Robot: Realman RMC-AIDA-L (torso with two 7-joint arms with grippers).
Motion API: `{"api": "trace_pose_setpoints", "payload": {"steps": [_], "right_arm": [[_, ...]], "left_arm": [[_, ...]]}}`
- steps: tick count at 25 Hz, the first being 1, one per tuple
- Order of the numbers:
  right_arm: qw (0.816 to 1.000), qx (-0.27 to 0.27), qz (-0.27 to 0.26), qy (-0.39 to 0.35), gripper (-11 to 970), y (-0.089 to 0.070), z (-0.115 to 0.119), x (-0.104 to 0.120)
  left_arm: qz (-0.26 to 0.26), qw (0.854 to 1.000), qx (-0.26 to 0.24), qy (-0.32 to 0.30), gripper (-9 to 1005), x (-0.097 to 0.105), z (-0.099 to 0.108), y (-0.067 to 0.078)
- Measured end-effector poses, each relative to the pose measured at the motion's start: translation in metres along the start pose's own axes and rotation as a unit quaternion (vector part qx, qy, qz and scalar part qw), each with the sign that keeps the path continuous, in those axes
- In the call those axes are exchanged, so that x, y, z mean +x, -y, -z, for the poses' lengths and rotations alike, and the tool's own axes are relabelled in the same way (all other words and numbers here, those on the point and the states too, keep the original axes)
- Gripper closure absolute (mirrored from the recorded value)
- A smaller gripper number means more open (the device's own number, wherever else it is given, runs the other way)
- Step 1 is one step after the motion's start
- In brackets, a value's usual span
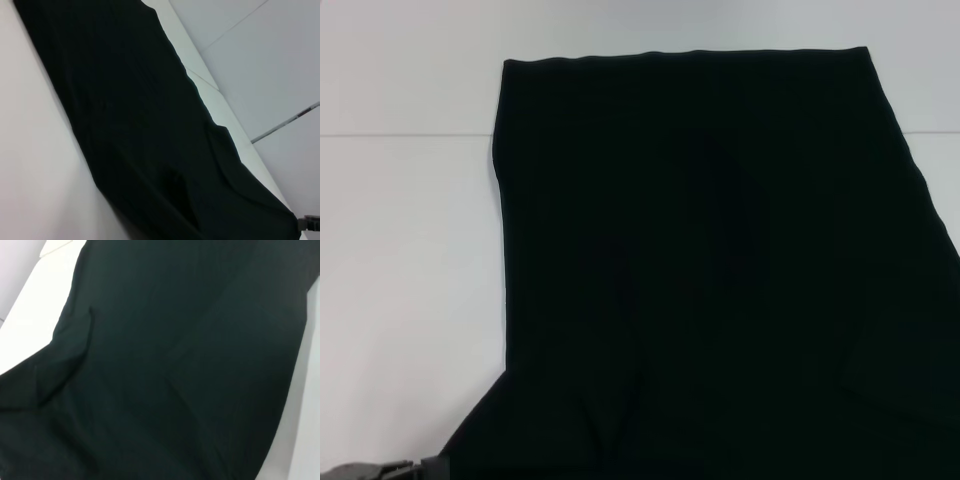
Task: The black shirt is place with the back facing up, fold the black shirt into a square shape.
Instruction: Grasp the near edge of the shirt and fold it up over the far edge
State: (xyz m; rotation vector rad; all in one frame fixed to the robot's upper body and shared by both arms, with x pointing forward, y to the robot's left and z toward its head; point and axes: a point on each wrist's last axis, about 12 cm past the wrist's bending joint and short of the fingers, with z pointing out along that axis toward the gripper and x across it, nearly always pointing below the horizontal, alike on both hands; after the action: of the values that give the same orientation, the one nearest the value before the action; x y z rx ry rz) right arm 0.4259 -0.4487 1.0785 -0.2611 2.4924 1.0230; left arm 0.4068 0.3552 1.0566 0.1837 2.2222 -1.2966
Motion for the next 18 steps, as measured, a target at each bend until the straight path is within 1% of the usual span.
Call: {"api": "trace_pose_setpoints", "payload": {"steps": [3,6,8,9,10,12,18], "right_arm": [[1.000,-0.001,0.006,0.003,861,0.000,0.000,-0.002],[1.000,-0.002,0.019,0.017,856,-0.001,-0.004,-0.017],[0.999,-0.004,0.028,0.034,852,-0.003,-0.008,-0.033],[0.998,-0.004,0.034,0.047,850,-0.004,-0.010,-0.043],[0.998,-0.001,0.037,0.058,848,-0.004,-0.012,-0.052],[0.996,0.007,0.041,0.074,844,-0.005,-0.016,-0.070],[0.992,0.043,0.067,0.097,833,-0.013,-0.041,-0.135]], "left_arm": [[0.002,1.000,0.007,0.002,971,0.000,-0.003,0.001],[-0.005,1.000,0.023,0.006,970,-0.013,-0.010,0.001],[-0.015,0.999,0.032,0.012,964,-0.029,-0.017,0.002],[-0.026,0.999,0.041,0.020,961,-0.049,-0.026,0.002],[-0.026,0.999,0.041,0.020,958,-0.049,-0.026,0.002],[-0.035,0.998,0.048,0.029,952,-0.073,-0.037,0.001],[-0.055,0.995,0.039,0.066,935,-0.136,-0.071,0.000]]}}
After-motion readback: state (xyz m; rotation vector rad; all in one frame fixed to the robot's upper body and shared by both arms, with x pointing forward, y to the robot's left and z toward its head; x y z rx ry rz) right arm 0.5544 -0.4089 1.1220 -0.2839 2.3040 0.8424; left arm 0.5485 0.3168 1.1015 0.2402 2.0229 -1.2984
